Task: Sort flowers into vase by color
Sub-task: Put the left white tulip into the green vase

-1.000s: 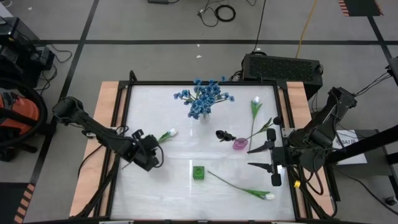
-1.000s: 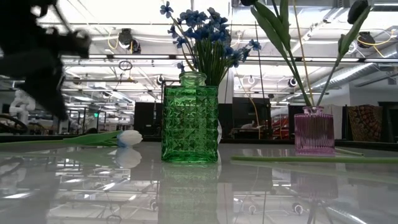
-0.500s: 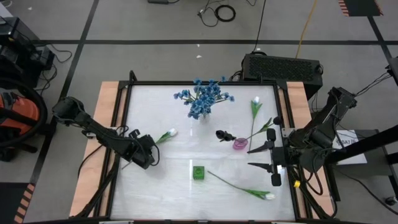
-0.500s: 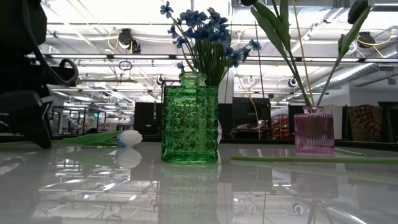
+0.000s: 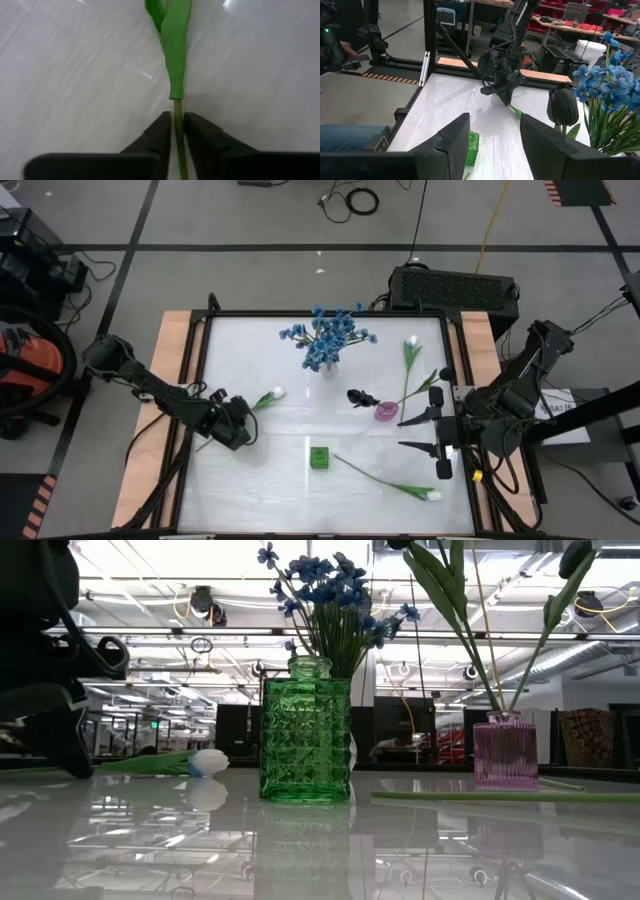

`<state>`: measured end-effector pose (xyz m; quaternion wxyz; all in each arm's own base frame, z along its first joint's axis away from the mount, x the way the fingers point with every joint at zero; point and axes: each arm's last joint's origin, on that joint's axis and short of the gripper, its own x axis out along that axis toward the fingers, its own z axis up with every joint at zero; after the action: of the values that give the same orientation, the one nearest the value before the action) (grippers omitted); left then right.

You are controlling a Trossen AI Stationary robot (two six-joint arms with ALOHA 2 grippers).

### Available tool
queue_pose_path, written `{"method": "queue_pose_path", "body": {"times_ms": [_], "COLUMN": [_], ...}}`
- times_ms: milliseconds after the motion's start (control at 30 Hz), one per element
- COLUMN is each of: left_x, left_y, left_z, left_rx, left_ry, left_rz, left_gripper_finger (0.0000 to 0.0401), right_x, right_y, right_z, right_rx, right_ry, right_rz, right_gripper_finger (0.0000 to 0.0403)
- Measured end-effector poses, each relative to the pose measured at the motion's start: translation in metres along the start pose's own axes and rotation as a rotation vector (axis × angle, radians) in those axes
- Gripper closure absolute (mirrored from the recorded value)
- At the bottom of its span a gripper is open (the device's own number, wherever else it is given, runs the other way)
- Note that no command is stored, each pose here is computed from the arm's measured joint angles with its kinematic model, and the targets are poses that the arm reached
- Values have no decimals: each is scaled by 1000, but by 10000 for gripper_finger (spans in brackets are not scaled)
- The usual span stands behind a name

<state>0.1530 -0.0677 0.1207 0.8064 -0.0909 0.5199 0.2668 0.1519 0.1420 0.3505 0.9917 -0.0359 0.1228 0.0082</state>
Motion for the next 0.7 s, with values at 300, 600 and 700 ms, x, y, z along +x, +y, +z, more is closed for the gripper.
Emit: {"method": "queue_pose_path", "body": {"times_ms": [300, 600, 700], "left_x": [-9, -88, -119], "left_y": [-2, -30, -39], "left_z": [9, 62, 74], "left_rx": [-9, 40, 125], "left_ry": [-18, -339, -518], "left_rz": [-1, -332, -468], "left_gripper_finger": [385, 393, 394], "right_x": [0, 0, 0], "right_y": [0, 0, 0], "right_z": [0, 0, -1], "right_rx": [-3, -7, -8], "right_ry": [0, 2, 4], "right_rz": [0, -7, -8], "right_gripper_finger": [236, 236, 236]}}
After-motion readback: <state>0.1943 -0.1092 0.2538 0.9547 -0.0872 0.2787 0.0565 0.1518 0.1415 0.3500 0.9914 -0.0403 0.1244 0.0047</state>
